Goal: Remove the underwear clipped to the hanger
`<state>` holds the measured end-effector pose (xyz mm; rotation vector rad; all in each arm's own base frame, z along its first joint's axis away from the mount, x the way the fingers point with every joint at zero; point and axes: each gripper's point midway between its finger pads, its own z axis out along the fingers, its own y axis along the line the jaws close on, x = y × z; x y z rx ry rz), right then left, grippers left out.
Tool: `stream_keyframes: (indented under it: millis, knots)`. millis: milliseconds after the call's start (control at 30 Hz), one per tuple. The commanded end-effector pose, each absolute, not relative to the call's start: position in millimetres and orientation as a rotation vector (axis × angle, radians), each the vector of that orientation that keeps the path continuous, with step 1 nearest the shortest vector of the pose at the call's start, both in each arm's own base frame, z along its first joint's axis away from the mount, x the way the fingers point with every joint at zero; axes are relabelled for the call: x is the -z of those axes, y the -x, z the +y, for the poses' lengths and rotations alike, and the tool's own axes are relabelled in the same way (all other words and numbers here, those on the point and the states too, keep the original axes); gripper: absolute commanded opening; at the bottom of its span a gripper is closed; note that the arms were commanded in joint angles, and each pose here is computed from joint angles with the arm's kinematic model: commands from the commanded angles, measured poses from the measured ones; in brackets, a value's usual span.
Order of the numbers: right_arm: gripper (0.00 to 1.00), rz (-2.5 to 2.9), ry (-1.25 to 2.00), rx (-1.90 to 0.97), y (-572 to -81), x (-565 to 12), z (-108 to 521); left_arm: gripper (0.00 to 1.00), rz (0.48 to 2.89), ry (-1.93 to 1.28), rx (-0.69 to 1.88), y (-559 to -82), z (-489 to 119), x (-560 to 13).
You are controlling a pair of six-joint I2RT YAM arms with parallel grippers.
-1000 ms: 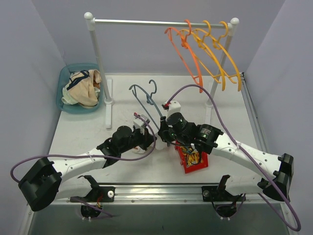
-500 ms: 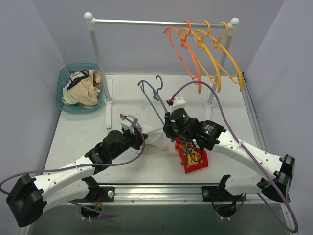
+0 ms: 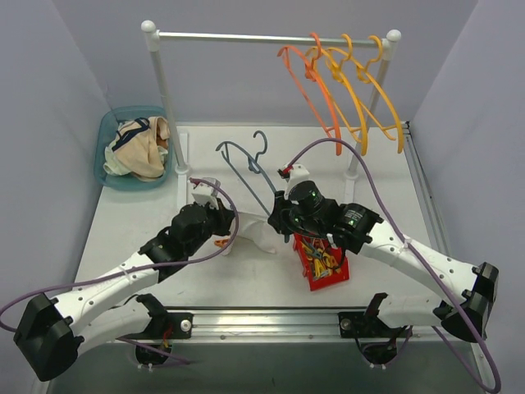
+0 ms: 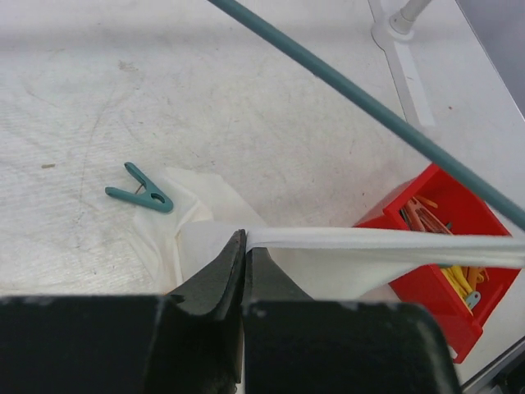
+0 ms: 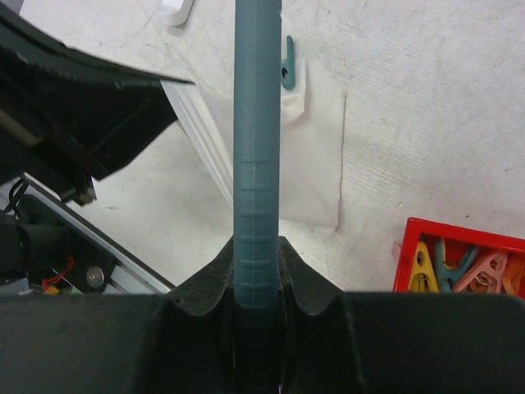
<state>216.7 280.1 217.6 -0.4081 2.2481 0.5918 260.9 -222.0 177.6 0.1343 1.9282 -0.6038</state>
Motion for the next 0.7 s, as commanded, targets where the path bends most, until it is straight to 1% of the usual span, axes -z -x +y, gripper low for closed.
stream_keyframes:
  millis: [0, 133, 300, 433, 533, 600, 667]
  knots:
    - [0.0, 2.277, 0.402, -0.571, -208.7, -209.9, 260.6, 0.03, 2.024, 0.035, 0.339, -286.4, -168.0, -152.9]
    - [0.0, 2.342, 0.418, -0.578, -201.4, -189.2, 260.6, 0.02, 2.042, 0.101, 0.309, -305.4, -156.5, -156.4]
    - [0.0, 2.411, 0.403, -0.532, -202.9, -168.6, 256.0, 0.02, 2.087, 0.156, 0.276, -317.2, -150.8, -148.9]
    - [0.0, 2.428, 0.394, -0.473, -211.0, -160.1, 252.7, 0.03, 2.105, 0.127, 0.353, -319.0, -163.5, -146.5]
    - [0.0, 2.378, 0.427, -0.439, -221.5, -172.7, 254.2, 0.03, 2.091, 0.091, 0.445, -313.0, -175.2, -147.1]
    - [0.0, 2.301, 0.423, -0.43, -233.6, -201.1, 256.6, 0.03, 2.088, 0.074, 0.506, -305.2, -181.3, -147.0]
    - [0.0, 2.236, 0.428, -0.335, -248.0, -224.2, 246.8, 0.02, 2.097, 0.076, 0.539, -299.9, -183.8, -145.3]
